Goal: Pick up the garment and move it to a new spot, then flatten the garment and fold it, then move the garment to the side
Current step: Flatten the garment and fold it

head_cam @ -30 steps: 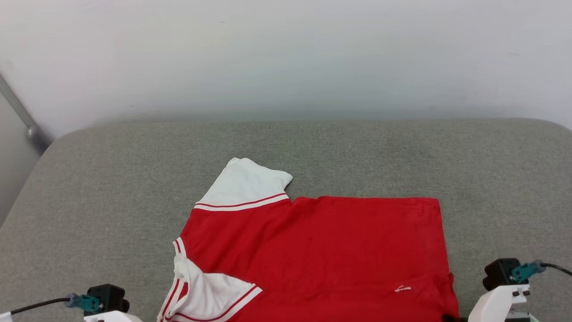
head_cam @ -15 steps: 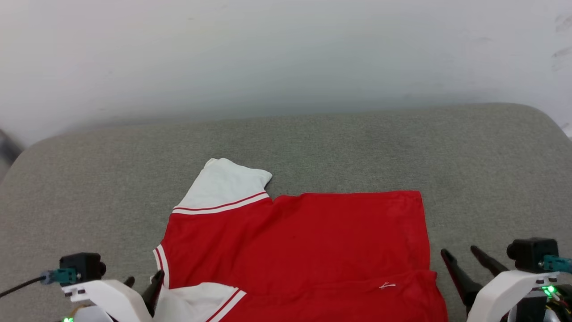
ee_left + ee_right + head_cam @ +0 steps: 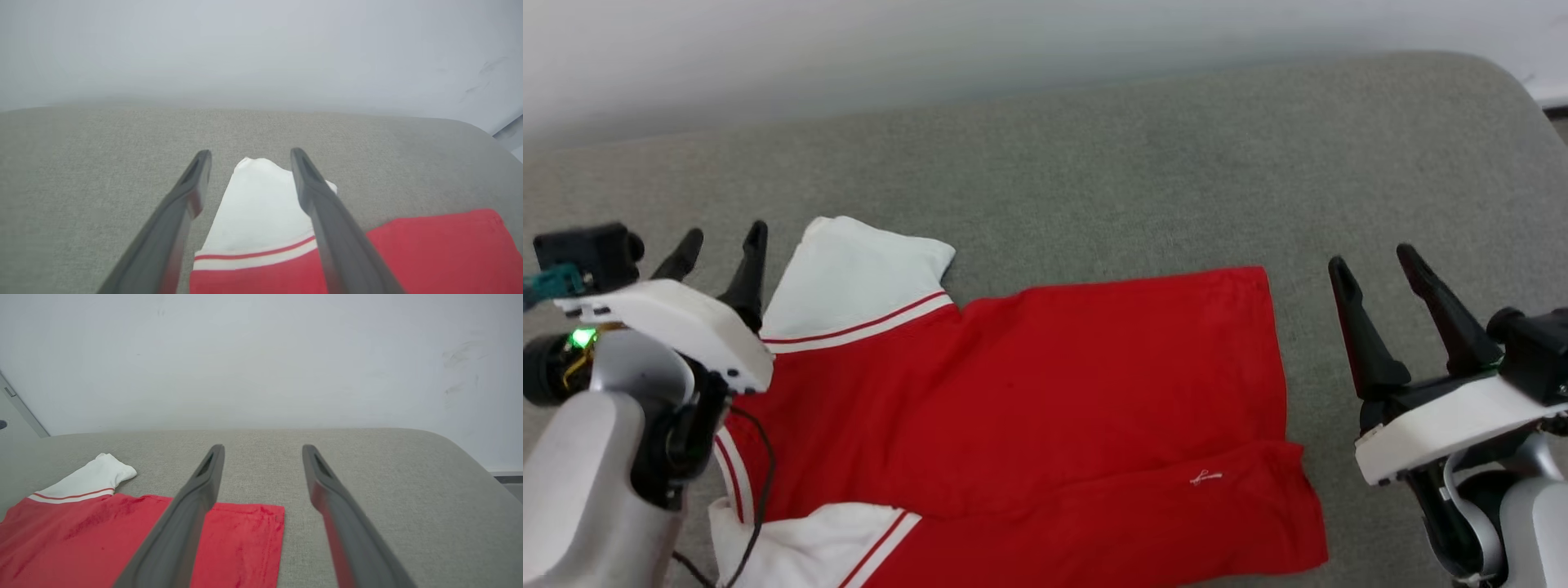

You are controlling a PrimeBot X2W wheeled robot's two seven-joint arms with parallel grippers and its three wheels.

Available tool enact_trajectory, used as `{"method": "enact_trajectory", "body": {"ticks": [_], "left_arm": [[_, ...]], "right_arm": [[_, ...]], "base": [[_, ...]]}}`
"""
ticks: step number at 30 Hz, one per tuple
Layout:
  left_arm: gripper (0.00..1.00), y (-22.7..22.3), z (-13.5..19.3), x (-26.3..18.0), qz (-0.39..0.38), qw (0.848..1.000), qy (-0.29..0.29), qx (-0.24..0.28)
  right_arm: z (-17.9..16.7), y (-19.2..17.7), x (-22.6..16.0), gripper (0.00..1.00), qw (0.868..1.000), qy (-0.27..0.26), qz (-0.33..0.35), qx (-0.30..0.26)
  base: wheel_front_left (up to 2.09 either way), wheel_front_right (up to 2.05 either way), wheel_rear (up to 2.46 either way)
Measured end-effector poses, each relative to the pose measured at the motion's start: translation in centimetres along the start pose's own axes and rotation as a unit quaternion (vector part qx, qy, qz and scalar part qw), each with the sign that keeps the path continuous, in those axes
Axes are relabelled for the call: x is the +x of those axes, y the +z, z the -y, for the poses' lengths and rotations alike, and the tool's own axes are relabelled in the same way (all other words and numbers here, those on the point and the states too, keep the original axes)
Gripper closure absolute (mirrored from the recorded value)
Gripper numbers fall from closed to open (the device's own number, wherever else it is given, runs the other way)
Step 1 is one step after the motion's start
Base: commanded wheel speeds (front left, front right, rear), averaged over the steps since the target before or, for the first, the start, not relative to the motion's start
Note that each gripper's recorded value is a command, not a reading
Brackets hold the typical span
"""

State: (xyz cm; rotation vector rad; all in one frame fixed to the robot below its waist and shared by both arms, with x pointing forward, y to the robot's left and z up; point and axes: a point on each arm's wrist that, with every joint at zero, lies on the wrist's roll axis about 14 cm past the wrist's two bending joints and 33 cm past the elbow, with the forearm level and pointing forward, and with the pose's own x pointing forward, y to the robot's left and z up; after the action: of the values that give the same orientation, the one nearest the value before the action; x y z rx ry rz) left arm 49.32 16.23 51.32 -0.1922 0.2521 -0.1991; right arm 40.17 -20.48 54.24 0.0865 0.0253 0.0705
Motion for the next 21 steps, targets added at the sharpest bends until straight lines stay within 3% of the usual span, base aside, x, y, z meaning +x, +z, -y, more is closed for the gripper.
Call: {"method": "enact_trajectory", "body": {"ticks": [6, 11, 13, 14, 15, 16, 17, 18, 21], "left_arm": [[0.00, -0.6, 0.1, 6.2, -0.037, 0.999, -0.029, 0.005], [0.00, -2.2, 0.6, 9.8, -0.119, 0.990, -0.065, 0.039], [0.00, -3.2, 0.9, 10.7, -0.165, 0.982, -0.079, 0.054], [0.00, -4.8, 0.6, 11.0, -0.222, 0.969, -0.084, 0.064], [0.00, -4.8, 0.6, 11.0, -0.222, 0.969, -0.084, 0.064], [0.00, -6.2, 0.0, 11.1, -0.273, 0.956, -0.082, 0.070], [0.00, -6.2, 0.0, 11.1, -0.273, 0.956, -0.082, 0.070], [0.00, -7.3, -0.5, 11.1, -0.315, 0.943, -0.077, 0.078], [0.00, -9.2, -0.9, 11.1, -0.363, 0.926, -0.073, 0.073]], "right_arm": [[0.5, -1.1, 2.0, 0.00, 1.000, -0.009, -0.004, -0.004], [1.5, -3.4, 2.4, 0.00, 0.999, -0.027, -0.031, 0.002], [2.0, -4.4, 2.4, 0.00, 0.998, -0.035, -0.045, 0.003], [2.3, -5.1, 2.3, 0.00, 0.998, -0.041, -0.053, 0.006], [2.3, -5.1, 2.3, 0.00, 0.998, -0.041, -0.053, 0.006], [2.5, -5.7, 2.2, 0.00, 0.997, -0.048, -0.061, 0.011], [2.5, -5.7, 2.2, 0.00, 0.997, -0.048, -0.061, 0.011], [2.8, -6.3, 2.1, 0.00, 0.996, -0.053, -0.069, 0.012], [3.1, -7.2, 1.9, 0.00, 0.995, -0.060, -0.080, 0.018]], "base": [[0.00, 0.00, 0.00], [0.00, 0.00, 0.00], [0.00, 0.00, 0.00], [0.00, 0.00, 0.00], [0.00, 0.00, 0.00], [0.00, 0.00, 0.00], [0.00, 0.00, 0.00], [0.00, 0.00, 0.00], [0.00, 0.00, 0.00]]}}
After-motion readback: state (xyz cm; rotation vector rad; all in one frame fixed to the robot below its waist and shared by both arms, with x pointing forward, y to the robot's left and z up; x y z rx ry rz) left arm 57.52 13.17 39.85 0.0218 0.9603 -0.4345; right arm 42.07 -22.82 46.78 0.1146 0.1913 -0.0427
